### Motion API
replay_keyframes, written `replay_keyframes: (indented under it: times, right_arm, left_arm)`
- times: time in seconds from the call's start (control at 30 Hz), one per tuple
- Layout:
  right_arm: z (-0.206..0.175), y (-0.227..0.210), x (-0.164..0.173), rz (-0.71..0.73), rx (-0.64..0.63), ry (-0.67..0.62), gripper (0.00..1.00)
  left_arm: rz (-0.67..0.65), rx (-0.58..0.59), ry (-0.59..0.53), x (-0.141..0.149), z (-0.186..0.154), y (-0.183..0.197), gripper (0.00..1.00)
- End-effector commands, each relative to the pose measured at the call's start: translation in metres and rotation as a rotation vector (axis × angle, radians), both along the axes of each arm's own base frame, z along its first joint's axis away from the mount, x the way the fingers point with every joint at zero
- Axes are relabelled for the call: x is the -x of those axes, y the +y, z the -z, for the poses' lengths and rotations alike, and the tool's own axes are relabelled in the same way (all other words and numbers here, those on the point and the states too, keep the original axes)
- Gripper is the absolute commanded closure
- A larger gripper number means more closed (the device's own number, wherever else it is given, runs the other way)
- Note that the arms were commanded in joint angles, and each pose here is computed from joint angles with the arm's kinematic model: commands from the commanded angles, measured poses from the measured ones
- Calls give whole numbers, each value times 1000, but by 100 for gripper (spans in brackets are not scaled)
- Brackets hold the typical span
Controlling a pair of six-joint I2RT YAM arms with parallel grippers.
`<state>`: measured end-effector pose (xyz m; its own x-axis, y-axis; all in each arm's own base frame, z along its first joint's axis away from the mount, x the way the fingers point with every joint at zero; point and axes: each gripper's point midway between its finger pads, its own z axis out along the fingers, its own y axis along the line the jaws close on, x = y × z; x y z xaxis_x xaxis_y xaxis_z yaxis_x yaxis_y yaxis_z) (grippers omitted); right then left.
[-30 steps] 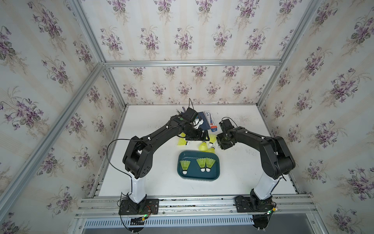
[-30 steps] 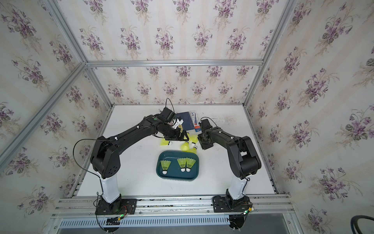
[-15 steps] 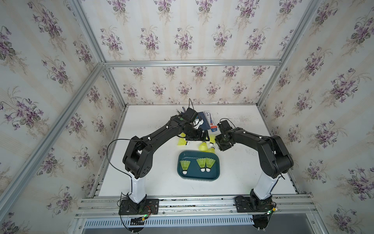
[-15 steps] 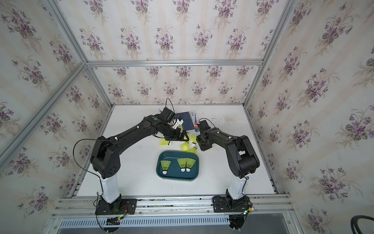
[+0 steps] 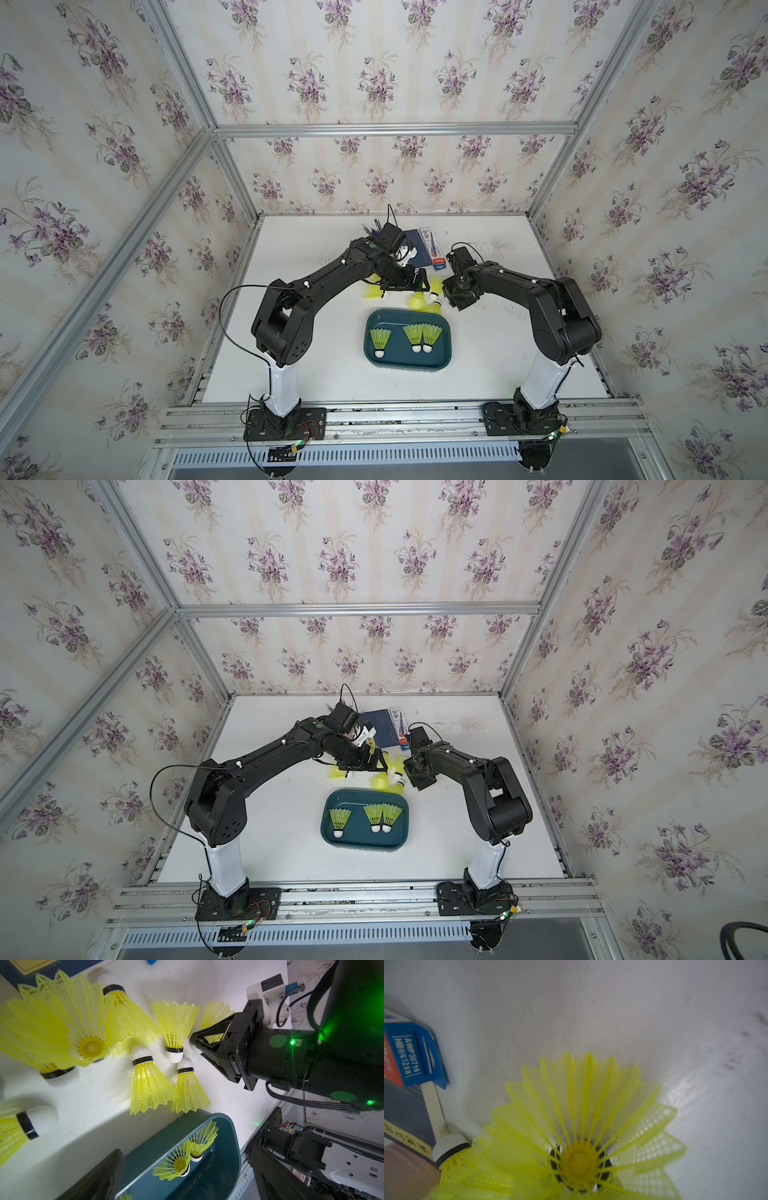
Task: Put the shuttlecocks into the storage box
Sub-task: Pick up the shuttlecock at the center of the board, then place the shuttlecock in the storage box.
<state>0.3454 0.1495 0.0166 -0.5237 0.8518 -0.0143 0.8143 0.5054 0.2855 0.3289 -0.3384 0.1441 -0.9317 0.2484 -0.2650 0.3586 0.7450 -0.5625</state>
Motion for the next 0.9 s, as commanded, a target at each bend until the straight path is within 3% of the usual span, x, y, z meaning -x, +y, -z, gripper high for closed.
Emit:
replay_keyframes:
  times: [0.0,0.4,0.57,0.7,0.87]
  right_arm:
    - [-2,-9,5,-53,55,5,82]
    - [-77,-8,7,-291,97,-158,86]
    - [-121,18,13,-463,169,-274,85]
    - [-153,65,45,-642,202,-330,85]
    - [-163,110,91,-790,129,-352,85]
  left_arm:
    - [-10,17,-22,-1,-11,0,1]
    - [-148,-30,-31,8,-22,27,1]
    - [-142,-50,-45,27,-33,45,1]
    - [-106,-53,-44,52,-41,61,1]
    - [-84,-89,-49,83,-38,89,1]
